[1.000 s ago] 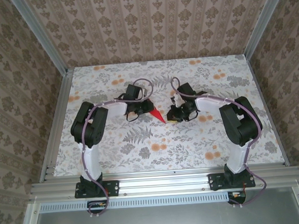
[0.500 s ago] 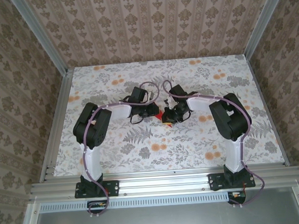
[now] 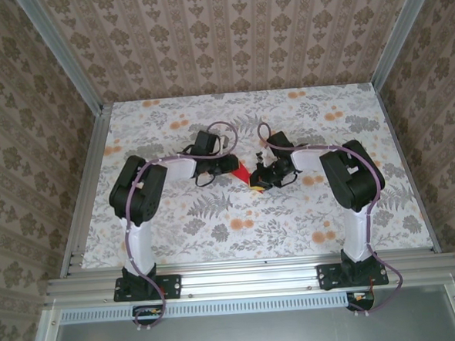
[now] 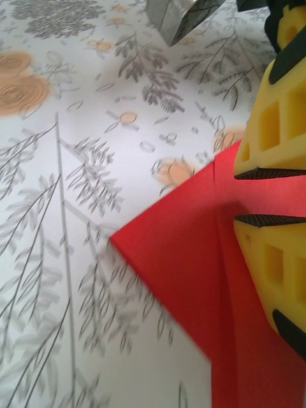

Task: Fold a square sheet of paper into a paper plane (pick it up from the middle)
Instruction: Fold the wing for the fifth time at the center of the table.

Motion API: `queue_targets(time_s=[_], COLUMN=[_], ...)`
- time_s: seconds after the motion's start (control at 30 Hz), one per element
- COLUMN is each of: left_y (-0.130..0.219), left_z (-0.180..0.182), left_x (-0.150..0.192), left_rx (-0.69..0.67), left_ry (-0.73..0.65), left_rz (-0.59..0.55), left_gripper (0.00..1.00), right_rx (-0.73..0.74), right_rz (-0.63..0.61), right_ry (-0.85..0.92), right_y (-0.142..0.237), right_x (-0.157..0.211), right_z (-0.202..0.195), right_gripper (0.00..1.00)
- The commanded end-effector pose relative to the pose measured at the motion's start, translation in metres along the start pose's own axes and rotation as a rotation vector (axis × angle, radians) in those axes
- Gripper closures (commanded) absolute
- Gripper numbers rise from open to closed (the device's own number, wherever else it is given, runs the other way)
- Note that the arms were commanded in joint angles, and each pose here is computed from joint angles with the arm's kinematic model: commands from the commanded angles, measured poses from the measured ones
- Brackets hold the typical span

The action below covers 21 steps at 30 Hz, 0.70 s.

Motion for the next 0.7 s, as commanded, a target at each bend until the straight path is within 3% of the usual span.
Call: queue_targets(time_s=[0.0, 0.3, 0.67], left_y=[0.002, 0.003, 0.024], left_z=[0.022, 0.046, 0.073], left_x=[-0.003, 0.002, -0.024], left_rx=[-0.046, -0.097, -0.135], left_ry=[0.005, 0.041, 0.080], left_rz=[-0.042, -0.054, -0.100], left_gripper=[0.74, 0.74, 0.72], right_rx=[0.170, 0.179, 0.187], right_rz=[0.078, 0.082, 0.088], right_ry=[-0.131, -0.138, -0.144], right_y=[-0.015, -0.015, -0.014], right_x=[0.022, 0.026, 0.028], right_z=[-0.040, -0.043, -0.045], right_gripper=[0.90, 0.90, 0.90])
Point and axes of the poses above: each hand's point on the last joint's axis, 136 mm out from that joint toward the fingers, its own y axis back along the fingers, its own z axis along the line the jaws close on, x = y × z, the point moved 10 cm from there along y, back along the fingers, and after that the axes turned 3 degrees about -y, right-handed, at the moved point
